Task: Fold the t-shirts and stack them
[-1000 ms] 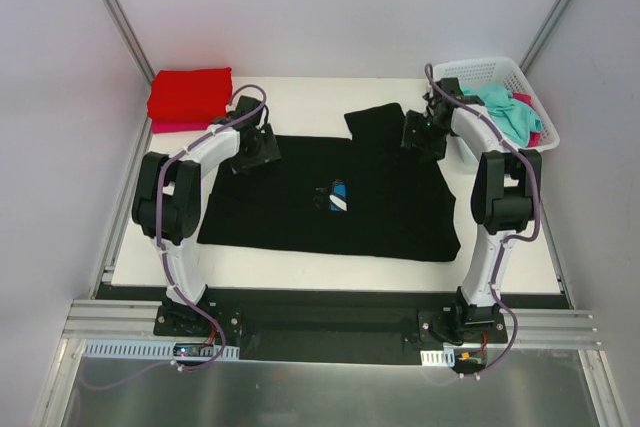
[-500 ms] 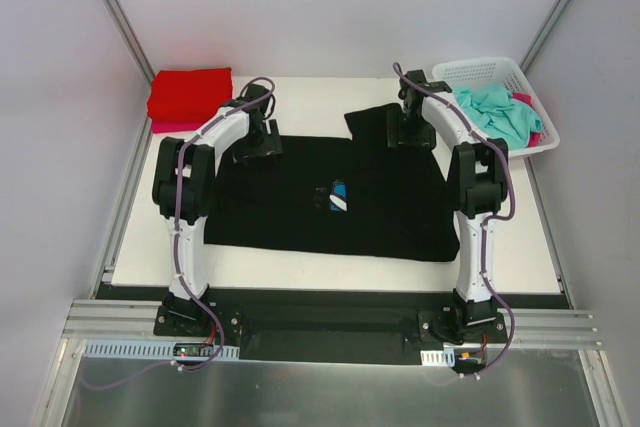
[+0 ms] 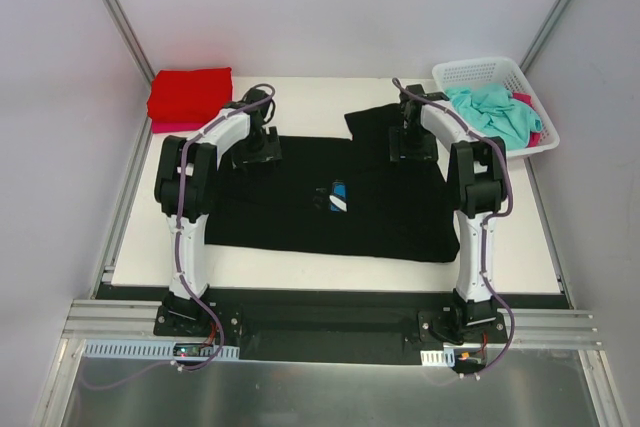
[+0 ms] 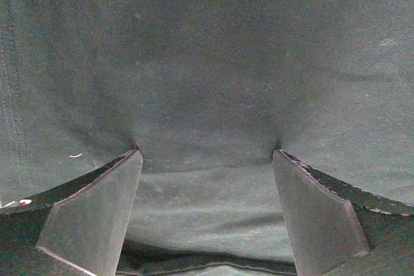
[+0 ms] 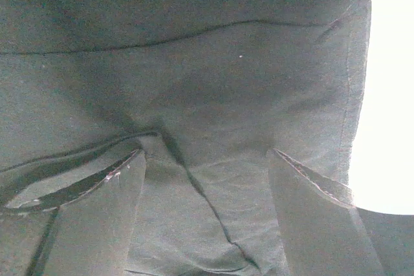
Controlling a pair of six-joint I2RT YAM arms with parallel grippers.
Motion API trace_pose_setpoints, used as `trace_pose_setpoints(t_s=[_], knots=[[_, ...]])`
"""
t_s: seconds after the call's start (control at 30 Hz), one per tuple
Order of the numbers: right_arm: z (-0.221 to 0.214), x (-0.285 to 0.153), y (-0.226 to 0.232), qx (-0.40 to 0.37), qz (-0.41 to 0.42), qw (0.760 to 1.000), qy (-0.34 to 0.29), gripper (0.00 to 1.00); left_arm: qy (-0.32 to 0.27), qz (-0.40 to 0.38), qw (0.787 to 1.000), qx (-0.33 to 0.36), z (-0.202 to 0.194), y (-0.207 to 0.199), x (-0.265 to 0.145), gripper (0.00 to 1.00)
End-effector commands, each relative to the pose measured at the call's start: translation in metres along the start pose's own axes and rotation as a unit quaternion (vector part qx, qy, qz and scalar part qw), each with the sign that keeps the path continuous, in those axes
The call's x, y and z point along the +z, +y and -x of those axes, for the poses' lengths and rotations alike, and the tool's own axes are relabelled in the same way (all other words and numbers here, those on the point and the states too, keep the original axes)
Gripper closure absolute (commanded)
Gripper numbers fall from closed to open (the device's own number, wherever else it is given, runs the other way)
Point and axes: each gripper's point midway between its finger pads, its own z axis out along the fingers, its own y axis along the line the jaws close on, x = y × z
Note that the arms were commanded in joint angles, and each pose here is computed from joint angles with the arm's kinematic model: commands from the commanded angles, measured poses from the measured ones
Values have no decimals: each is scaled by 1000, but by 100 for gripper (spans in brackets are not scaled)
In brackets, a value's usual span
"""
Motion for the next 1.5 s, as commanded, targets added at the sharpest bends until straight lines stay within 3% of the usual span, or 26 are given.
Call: trace_pose_setpoints(t_s=[0.0, 0.67, 1.1, 1.47], knots=[[-10, -7, -3, 2, -1, 1000, 2, 21, 16, 10, 1000, -9, -11, 10, -1, 17], [-64, -2, -4, 11, -3, 1000, 26, 22, 13, 20, 999, -39, -71, 37, -17, 17], [-97, -28, 2, 8, -8, 1000, -1, 22, 9, 38, 998, -48, -109, 54, -31, 16], [-98, -23, 6, -5, -13, 1000, 4, 22, -2, 22, 999, -48, -107, 48, -40, 17]])
